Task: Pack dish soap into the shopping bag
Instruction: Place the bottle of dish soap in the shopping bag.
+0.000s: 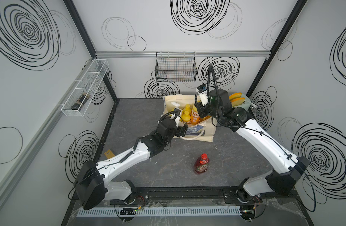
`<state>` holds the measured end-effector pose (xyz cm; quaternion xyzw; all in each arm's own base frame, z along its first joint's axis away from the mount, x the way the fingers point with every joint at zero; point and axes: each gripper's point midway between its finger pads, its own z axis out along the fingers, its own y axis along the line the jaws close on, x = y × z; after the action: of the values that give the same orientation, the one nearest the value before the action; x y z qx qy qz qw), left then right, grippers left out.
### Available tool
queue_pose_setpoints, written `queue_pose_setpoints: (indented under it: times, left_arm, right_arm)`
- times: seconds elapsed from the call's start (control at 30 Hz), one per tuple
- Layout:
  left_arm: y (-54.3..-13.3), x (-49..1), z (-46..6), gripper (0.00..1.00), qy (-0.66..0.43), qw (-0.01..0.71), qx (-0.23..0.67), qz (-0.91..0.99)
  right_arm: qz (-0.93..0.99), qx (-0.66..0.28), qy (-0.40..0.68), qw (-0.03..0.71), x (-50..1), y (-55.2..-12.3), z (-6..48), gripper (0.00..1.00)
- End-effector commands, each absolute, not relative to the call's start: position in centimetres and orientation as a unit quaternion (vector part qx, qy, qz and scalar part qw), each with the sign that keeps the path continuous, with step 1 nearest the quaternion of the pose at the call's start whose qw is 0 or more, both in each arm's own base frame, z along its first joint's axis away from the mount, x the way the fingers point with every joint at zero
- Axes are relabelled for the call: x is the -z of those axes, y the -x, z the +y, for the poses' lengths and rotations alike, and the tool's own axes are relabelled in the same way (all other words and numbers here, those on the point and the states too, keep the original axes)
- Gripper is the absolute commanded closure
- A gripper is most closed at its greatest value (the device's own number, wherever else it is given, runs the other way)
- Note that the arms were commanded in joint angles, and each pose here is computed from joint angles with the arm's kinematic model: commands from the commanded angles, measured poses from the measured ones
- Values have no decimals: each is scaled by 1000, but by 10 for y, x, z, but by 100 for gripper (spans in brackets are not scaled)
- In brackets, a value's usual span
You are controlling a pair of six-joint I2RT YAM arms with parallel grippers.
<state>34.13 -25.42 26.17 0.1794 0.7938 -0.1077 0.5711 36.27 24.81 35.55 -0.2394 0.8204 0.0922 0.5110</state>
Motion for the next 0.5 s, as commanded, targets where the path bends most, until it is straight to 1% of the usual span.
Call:
queue_pose_setpoints:
  times: [0.0, 0.3, 0.47]
  left_arm:
    - [-338, -273, -248, 4, -170, 590, 109, 782]
    - [-323, -306, -237, 4, -142, 621, 147, 757]
    - [-322, -310, -230, 4, -134, 628, 147, 752]
  right_arm:
    - [779, -88, 207, 586, -397, -375, 243, 100]
    - [799, -76, 200, 562, -353, -385, 240, 100]
    - [811, -76, 197, 546, -332, -392, 239, 100]
